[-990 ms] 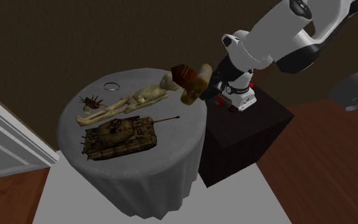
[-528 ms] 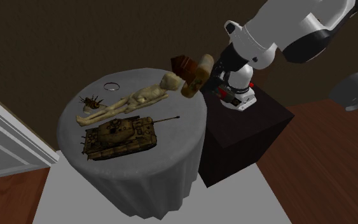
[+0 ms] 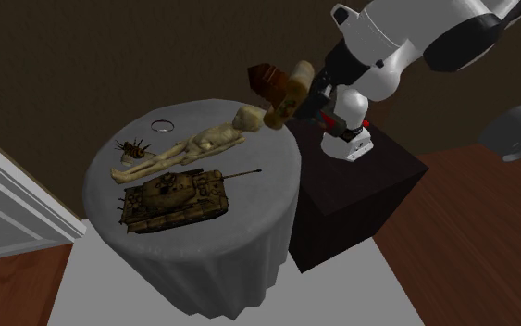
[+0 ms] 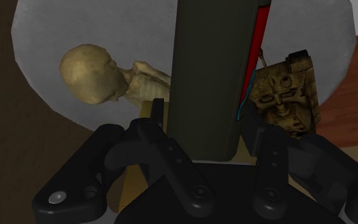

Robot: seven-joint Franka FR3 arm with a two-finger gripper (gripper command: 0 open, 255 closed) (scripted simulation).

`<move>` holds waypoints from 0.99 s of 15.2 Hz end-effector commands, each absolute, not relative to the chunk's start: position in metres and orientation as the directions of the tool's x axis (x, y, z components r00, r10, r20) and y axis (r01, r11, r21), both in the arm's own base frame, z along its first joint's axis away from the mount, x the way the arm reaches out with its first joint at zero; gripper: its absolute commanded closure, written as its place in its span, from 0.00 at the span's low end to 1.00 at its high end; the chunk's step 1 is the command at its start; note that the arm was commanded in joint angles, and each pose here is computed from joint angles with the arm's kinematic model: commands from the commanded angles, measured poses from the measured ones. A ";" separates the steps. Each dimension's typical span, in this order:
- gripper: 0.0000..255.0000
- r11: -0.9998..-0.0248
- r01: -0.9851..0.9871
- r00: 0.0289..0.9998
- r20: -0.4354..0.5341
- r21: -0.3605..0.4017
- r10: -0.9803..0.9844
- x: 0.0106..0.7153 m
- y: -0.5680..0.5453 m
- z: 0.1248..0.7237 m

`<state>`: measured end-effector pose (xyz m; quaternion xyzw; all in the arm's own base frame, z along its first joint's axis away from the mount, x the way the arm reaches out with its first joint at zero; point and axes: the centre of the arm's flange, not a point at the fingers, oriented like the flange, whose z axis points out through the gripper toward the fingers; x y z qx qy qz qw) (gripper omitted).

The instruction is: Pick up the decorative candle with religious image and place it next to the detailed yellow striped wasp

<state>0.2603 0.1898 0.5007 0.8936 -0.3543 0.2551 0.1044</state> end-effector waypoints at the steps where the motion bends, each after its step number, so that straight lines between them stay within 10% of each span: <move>1: 1.00 -0.727 -0.686 0.618 0.531 0.005 -0.580 0.261 0.191 0.513; 15: 1.00 -0.727 -0.686 0.618 0.531 0.005 -0.580 0.349 0.135 0.562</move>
